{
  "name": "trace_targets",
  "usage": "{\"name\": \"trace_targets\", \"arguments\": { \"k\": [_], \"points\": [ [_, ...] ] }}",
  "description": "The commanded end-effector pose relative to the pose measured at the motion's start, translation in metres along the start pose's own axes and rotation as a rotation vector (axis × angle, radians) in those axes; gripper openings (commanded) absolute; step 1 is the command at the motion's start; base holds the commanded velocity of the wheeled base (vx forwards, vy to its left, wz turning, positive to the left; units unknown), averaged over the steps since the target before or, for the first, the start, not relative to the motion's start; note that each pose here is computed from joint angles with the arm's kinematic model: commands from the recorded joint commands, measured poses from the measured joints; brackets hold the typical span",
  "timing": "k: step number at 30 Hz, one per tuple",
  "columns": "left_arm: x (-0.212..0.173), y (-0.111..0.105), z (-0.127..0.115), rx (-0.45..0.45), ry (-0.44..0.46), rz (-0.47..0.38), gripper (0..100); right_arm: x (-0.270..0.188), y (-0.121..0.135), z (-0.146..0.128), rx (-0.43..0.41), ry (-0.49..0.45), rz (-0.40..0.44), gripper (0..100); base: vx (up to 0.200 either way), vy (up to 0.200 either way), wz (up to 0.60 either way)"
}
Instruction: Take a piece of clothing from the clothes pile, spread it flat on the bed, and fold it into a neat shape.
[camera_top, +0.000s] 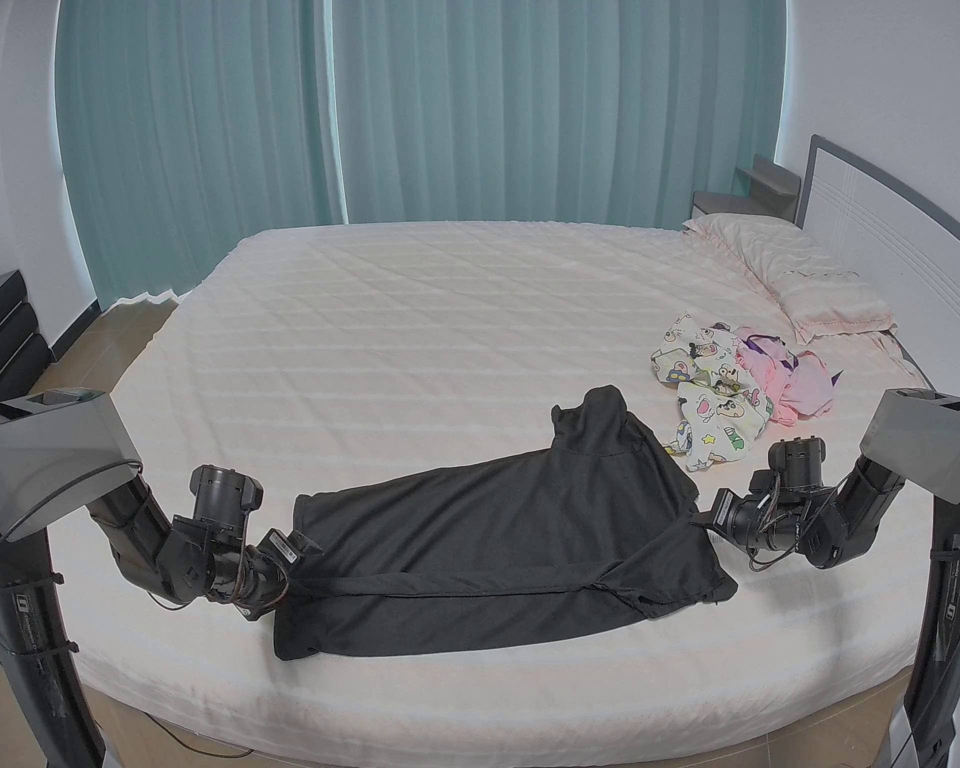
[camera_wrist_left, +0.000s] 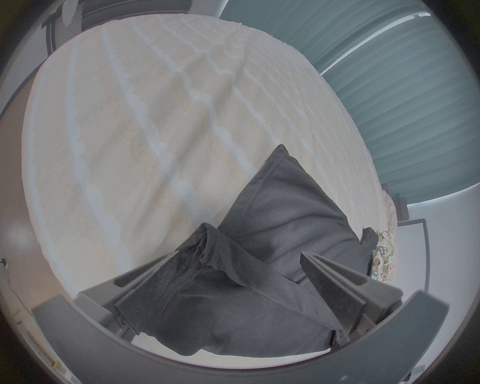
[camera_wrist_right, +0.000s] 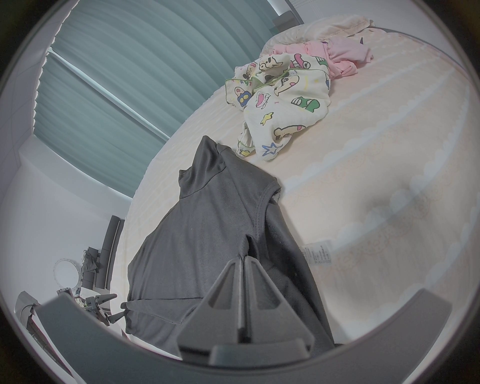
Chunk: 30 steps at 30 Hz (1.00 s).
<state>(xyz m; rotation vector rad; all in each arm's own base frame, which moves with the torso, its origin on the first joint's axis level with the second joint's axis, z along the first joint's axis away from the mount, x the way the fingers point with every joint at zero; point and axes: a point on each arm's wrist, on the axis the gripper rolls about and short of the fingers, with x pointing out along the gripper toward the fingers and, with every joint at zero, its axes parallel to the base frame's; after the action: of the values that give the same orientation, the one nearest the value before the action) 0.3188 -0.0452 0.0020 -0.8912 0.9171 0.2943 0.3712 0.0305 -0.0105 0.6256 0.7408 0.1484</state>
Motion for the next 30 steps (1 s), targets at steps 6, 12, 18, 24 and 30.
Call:
{"name": "trace_targets", "arguments": {
  "k": [6,12,18,24,30],
  "points": [
    [0.019,-0.003,-0.006,0.024,-0.044,0.057,0,-0.001,0.0,0.0,0.001,-0.002,0.0,0,0.0,0.0,0.0],
    [0.021,-0.002,-0.009,0.029,-0.067,0.084,0,-0.002,-0.001,0.001,0.001,-0.005,-0.002,0,0.0,0.0,0.0],
    [0.021,0.002,-0.008,0.019,-0.101,0.112,0,-0.003,-0.001,0.004,-0.01,-0.051,0.021,0,0.0,0.0,0.0],
    [0.021,0.006,-0.005,0.004,-0.127,0.139,0,-0.004,-0.003,0.002,-0.015,-0.064,0.028,0,0.0,0.0,0.0],
    [0.021,0.007,-0.003,-0.001,-0.131,0.141,0,-0.003,-0.006,0.003,-0.011,-0.065,0.023,0,0.0,0.0,0.0]
  ]
}}
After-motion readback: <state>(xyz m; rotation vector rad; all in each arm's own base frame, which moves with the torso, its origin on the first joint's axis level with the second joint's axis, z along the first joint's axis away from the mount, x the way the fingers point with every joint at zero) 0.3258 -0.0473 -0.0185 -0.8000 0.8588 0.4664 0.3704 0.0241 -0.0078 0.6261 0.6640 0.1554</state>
